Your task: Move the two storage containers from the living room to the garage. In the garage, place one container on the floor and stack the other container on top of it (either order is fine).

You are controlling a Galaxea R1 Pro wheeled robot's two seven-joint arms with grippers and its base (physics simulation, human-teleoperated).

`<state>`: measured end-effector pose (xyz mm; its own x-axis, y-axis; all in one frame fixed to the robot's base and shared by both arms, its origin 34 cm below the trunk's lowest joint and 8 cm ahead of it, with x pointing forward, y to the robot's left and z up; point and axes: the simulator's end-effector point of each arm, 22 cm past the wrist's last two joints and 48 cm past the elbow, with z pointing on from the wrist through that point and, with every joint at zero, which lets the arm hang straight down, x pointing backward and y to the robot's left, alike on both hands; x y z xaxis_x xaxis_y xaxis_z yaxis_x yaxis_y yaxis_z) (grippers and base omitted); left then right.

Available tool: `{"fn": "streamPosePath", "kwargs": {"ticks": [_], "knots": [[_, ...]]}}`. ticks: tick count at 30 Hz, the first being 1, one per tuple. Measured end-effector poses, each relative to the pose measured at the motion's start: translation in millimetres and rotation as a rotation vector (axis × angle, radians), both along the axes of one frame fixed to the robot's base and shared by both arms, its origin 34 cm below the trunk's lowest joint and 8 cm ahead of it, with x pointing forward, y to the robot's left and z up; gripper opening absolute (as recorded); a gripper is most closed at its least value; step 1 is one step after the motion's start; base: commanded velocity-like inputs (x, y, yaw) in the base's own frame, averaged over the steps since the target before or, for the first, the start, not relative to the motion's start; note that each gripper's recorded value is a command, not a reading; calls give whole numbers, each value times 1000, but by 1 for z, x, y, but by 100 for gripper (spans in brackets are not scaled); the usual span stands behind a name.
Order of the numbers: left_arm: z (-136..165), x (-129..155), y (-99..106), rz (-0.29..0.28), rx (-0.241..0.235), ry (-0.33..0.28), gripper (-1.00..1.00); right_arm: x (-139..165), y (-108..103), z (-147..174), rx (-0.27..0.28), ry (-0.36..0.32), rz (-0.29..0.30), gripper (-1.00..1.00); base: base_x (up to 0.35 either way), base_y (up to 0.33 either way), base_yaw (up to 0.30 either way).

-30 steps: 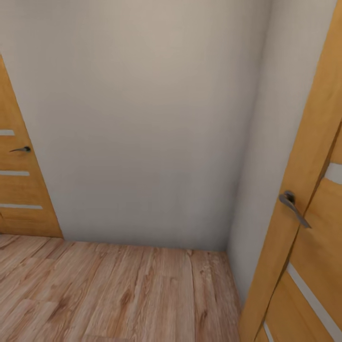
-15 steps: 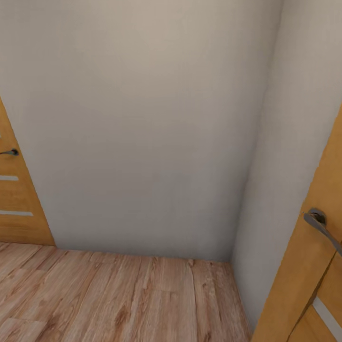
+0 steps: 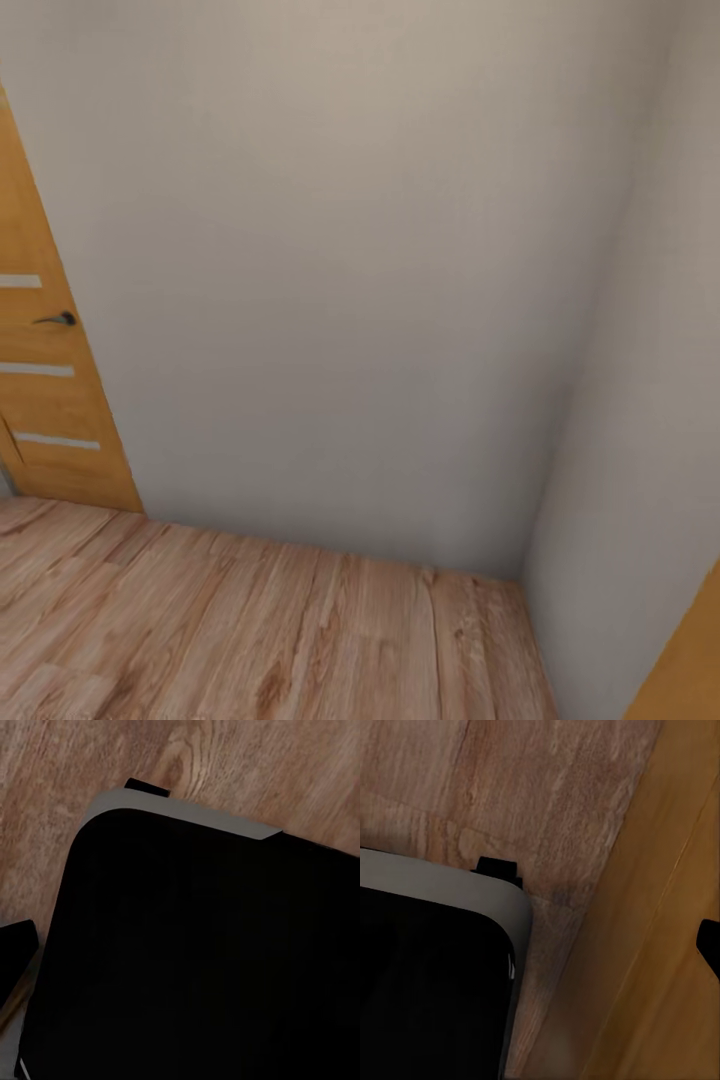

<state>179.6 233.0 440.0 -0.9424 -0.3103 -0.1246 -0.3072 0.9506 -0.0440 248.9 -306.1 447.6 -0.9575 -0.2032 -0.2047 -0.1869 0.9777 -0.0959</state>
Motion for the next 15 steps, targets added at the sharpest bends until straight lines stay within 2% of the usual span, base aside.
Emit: {"fn": "streamPosePath", "kwargs": {"ticks": [13, 15], "knots": [[0, 0, 0, 0, 0, 0, 100, 0, 0, 0, 0, 0, 0, 100, 3, 0, 270], [0, 0, 0, -1, 0, 0, 100, 0, 0, 0, 0, 0, 0, 100, 131, 0, 157]]}}
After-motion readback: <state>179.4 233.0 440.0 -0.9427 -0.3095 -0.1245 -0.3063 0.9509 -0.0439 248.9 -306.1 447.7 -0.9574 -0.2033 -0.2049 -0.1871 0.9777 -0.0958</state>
